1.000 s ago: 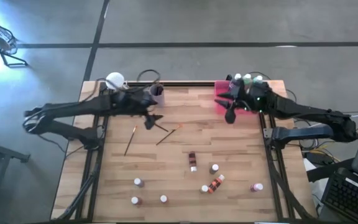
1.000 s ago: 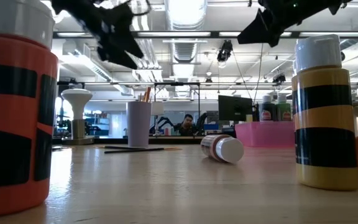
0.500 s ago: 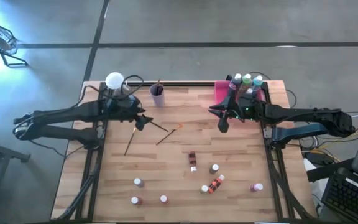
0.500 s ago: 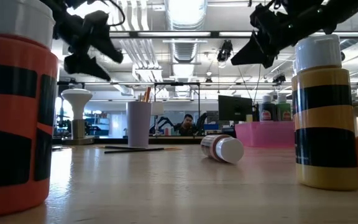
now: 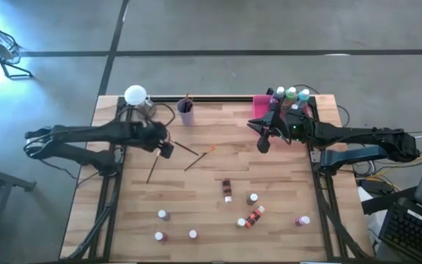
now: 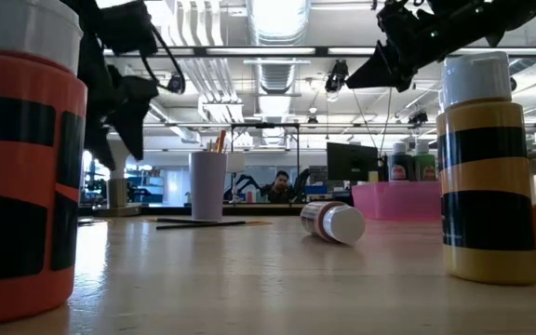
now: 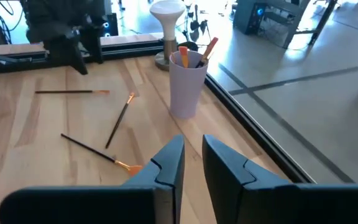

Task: Pick & Place Paint Supplies
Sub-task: Put the gold black paint brush into the purple cup

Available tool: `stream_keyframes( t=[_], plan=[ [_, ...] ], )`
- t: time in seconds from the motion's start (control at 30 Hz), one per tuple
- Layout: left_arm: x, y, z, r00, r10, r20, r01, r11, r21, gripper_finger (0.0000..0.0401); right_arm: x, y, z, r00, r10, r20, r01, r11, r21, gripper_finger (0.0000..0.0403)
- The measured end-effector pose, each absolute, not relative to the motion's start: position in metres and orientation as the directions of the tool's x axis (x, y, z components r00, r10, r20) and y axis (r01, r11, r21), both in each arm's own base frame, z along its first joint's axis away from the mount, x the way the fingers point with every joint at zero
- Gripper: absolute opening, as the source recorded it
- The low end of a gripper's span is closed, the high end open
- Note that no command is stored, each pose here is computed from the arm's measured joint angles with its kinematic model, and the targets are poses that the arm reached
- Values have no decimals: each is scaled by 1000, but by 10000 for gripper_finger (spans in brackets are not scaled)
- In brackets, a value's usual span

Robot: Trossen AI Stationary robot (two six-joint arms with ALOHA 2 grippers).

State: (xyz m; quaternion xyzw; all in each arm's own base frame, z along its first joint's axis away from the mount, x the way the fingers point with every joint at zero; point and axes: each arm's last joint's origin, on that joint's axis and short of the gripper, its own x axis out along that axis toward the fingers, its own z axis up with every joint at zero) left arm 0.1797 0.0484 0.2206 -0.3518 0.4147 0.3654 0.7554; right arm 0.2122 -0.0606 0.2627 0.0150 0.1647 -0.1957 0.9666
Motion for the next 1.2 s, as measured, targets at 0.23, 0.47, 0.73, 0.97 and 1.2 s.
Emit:
stream_keyframes(
  t=[0.23,0.47,0.73,0.97,1.2],
  plan=[
    [188,49,201,241,216,-946,-876,468,-117,327,212,-61,262,868,-374,-326,386,922,-28,78],
    [198,51,181,140,199,-970,-883,469,-31,327,212,-61,261,867,-373,-330,386,922,-28,95],
    [205,60,170,81,230,-970,-880,473,39,327,212,-61,262,867,-374,-329,386,922,-28,105],
    [204,74,163,49,229,-972,-893,446,60,327,212,-61,261,867,-374,-330,387,922,-29,80],
    [207,82,157,65,204,-977,-893,449,34,325,212,-61,261,867,-374,-330,386,922,-32,51]
  ],
)
